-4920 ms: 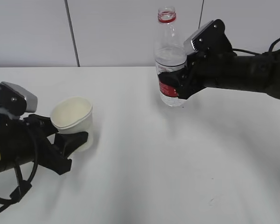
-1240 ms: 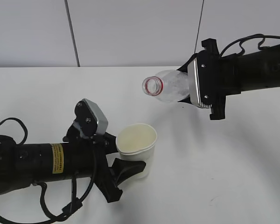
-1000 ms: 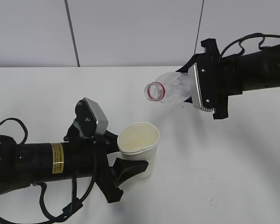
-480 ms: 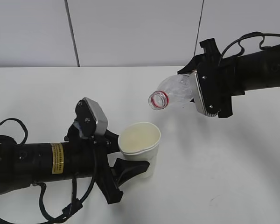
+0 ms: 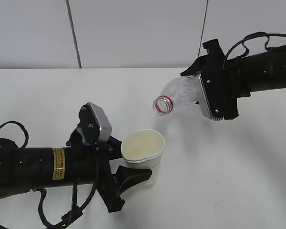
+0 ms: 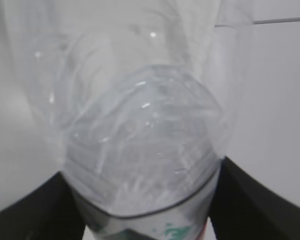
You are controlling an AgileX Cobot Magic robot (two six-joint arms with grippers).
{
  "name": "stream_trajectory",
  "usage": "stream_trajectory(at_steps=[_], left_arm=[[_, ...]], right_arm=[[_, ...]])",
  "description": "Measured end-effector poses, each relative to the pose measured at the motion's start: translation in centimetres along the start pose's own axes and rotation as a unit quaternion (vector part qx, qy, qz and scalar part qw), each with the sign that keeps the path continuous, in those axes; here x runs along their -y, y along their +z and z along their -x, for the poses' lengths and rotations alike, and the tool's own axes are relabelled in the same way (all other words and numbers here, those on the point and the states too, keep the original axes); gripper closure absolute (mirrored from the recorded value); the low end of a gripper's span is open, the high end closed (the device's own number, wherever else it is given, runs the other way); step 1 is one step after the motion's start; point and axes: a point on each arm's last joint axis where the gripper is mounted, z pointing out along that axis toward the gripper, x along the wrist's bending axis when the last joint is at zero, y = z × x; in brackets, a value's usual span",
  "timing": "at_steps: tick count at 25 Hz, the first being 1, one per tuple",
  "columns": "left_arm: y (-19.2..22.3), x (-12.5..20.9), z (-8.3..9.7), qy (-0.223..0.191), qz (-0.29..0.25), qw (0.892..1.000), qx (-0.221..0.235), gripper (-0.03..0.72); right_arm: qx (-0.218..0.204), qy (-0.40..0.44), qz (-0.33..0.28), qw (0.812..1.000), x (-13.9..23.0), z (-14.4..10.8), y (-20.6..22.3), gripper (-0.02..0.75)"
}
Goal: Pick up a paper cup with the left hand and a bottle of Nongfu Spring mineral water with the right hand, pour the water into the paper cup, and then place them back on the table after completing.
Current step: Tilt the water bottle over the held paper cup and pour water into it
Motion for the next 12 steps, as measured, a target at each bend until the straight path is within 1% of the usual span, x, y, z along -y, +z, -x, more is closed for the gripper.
stream_trajectory(at_steps=[5,12], left_arm=[[0.0,-0.1,0.0,0.001,0.004,1.000,0.002,0.284],[0.0,-0.1,0.0,0.001,0.003,1.000,0.002,0.284]], right_arm=[[0.015,-0.010,-0.001,1.000,0.1,1.0,-0.1,0.258],[0.027,-0.059,0.022,0.998,-0.2,1.6,-0.1,0.258]])
